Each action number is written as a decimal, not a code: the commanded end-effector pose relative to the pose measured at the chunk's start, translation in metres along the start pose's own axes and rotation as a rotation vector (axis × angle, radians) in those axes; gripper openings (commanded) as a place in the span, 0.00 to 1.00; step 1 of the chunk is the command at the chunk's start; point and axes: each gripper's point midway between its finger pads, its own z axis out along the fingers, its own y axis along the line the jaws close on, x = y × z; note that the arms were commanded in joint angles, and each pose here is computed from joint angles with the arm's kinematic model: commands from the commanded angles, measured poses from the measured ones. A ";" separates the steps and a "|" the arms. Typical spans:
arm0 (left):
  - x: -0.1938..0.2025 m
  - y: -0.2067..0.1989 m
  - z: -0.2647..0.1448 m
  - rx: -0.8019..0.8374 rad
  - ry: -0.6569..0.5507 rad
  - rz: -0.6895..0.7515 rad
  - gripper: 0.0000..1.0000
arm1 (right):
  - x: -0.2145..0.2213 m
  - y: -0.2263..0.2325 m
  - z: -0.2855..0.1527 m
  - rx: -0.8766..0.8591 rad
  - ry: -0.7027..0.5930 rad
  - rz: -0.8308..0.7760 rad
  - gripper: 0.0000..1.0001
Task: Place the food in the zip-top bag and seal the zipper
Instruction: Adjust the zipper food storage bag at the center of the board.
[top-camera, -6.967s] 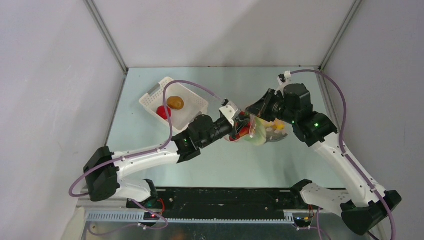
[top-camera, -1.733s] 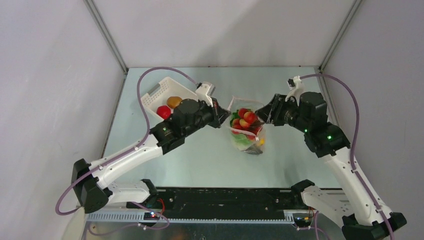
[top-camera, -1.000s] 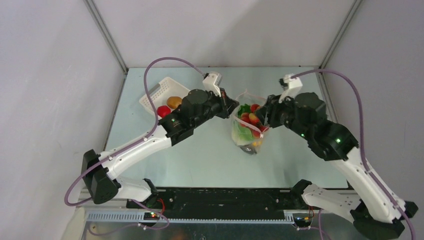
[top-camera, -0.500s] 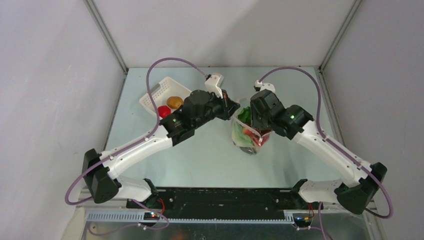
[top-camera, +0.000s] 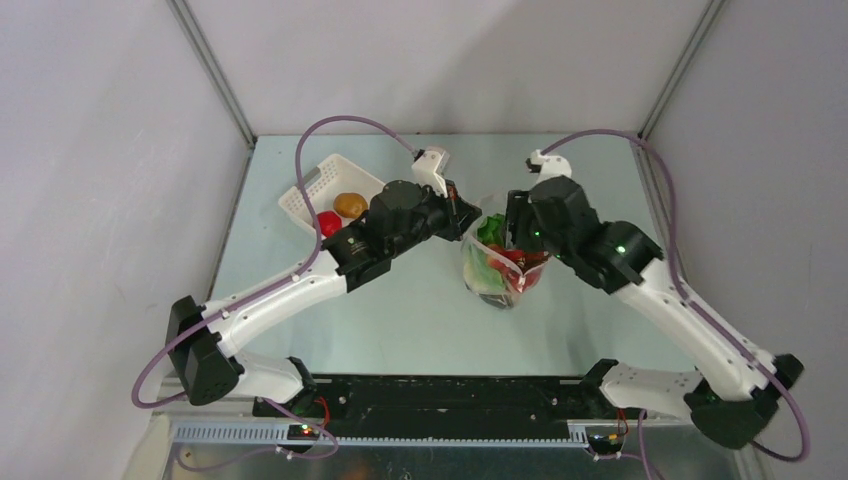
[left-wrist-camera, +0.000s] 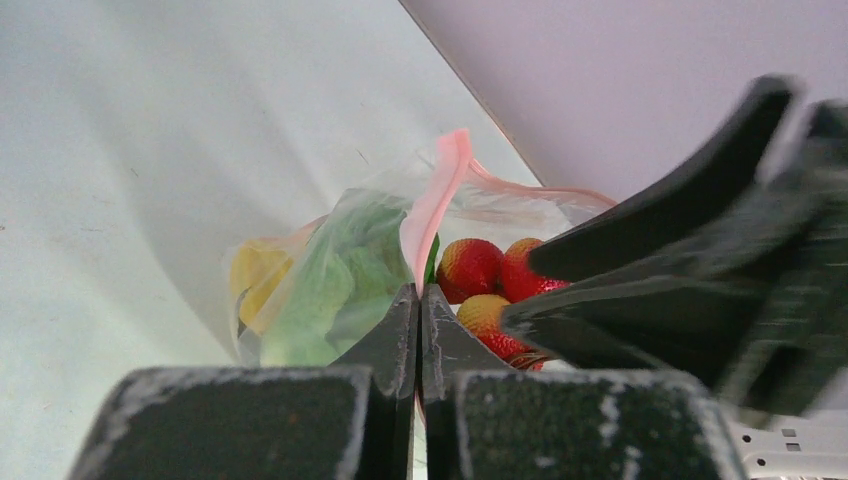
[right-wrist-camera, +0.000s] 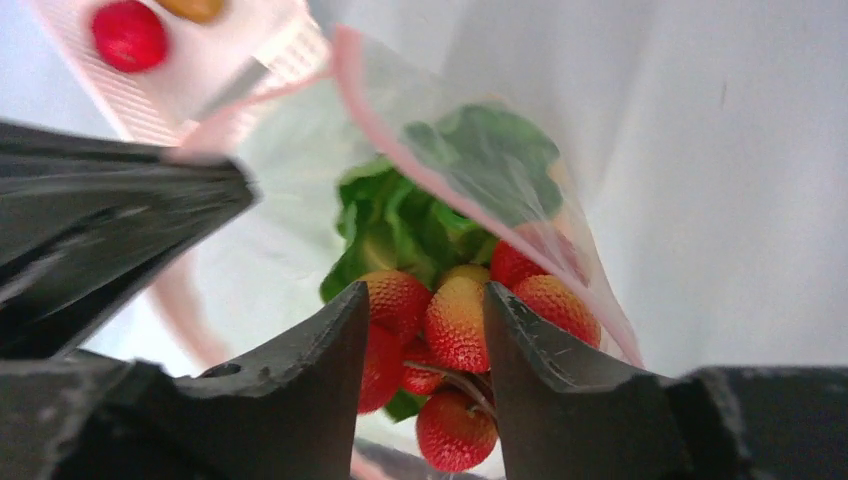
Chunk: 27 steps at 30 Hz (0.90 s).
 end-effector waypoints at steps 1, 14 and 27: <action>-0.046 -0.026 -0.009 0.072 -0.128 -0.010 0.00 | -0.059 0.024 -0.051 -0.208 -0.261 -0.009 0.53; -0.052 -0.027 -0.014 0.074 -0.139 0.006 0.00 | -0.044 -0.058 -0.070 0.057 -0.320 0.088 0.63; -0.055 -0.024 -0.014 0.045 -0.140 0.030 0.00 | -0.036 -0.066 -0.020 0.060 -0.192 0.148 0.06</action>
